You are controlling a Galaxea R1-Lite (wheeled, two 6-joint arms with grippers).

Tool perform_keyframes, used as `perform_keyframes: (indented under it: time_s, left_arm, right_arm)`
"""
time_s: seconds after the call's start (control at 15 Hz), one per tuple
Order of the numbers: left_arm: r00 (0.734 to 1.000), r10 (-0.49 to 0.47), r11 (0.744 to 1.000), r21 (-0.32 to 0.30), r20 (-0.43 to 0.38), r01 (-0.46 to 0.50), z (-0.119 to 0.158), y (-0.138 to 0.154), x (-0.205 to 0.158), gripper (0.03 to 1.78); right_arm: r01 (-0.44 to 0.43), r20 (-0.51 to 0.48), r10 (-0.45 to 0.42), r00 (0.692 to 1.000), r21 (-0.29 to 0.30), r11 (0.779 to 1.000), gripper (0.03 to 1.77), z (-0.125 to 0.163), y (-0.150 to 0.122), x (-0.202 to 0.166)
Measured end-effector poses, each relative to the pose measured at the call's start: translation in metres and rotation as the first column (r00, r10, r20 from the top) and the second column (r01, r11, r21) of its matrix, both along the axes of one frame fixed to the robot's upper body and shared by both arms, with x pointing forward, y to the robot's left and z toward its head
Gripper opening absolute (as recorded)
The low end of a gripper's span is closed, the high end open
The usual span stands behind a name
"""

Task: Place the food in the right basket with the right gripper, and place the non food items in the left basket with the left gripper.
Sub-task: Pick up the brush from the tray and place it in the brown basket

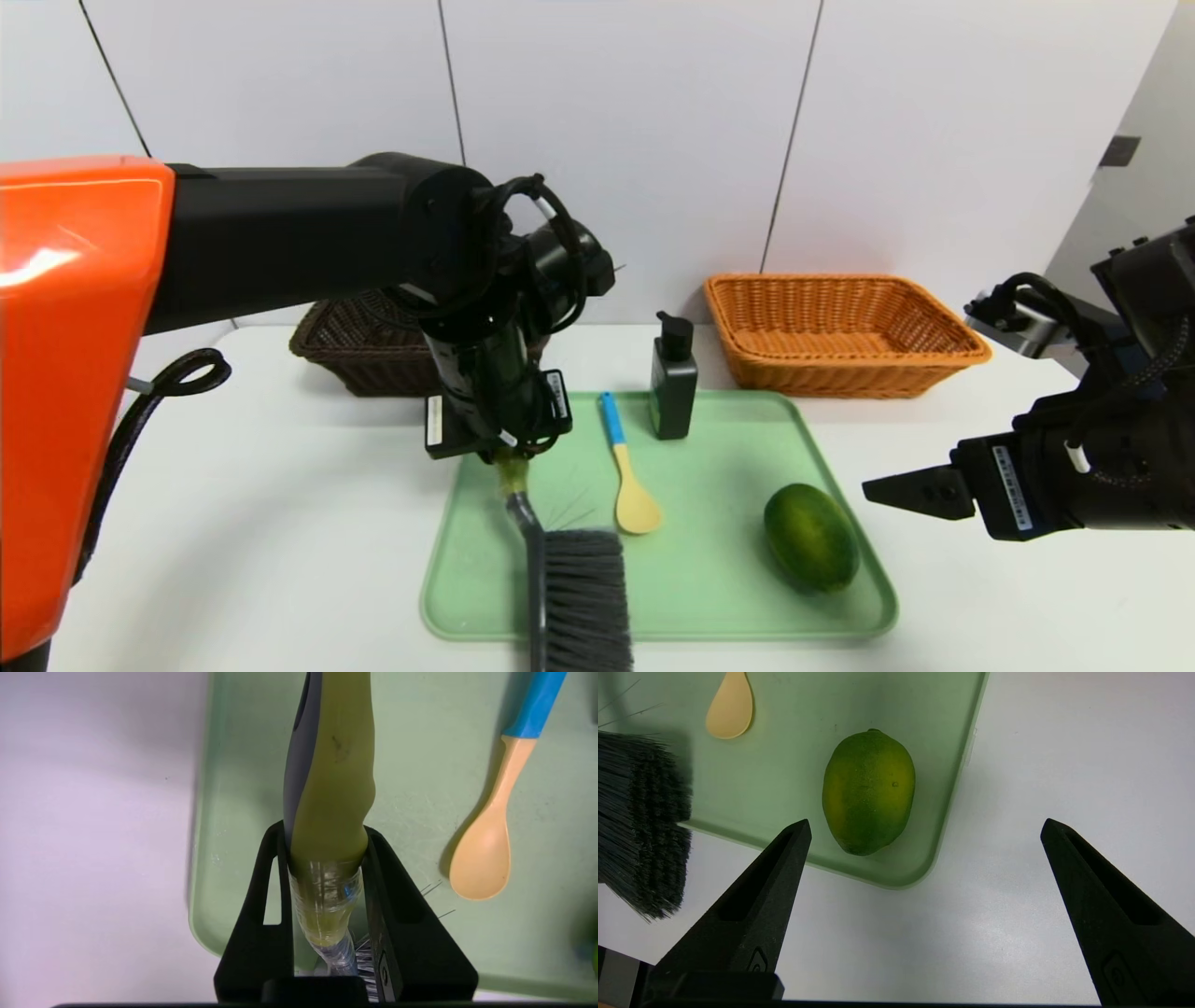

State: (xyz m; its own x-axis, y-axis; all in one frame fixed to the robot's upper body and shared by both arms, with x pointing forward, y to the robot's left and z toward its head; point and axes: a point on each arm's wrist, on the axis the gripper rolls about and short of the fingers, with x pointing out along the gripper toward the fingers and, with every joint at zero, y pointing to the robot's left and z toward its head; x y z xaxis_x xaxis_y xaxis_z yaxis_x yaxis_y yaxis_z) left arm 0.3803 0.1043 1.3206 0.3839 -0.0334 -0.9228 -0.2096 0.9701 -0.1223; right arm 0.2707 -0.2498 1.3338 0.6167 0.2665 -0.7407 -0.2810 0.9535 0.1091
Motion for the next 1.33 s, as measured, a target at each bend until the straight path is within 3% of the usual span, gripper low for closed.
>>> perform_keyframes:
  time_s: [0.4, 1.33]
  left_arm:
    - [1.0, -0.009, 1.0, -0.029, -0.001, 0.009, 0.015, 0.008, -0.012, 0.45]
    - [0.998, -0.063, 0.978, -0.199, -0.006, 0.061, 0.067, 0.046, -0.053, 0.45]
  right_arm:
    - [0.0, -0.002, 0.0, 1.0, 0.0, 1.0, 1.7, 0.0, 0.0, 0.0]
    - [0.002, -0.01, -0.002, 1.0, -0.005, 1.0, 1.7, -0.003, 0.0, 0.0]
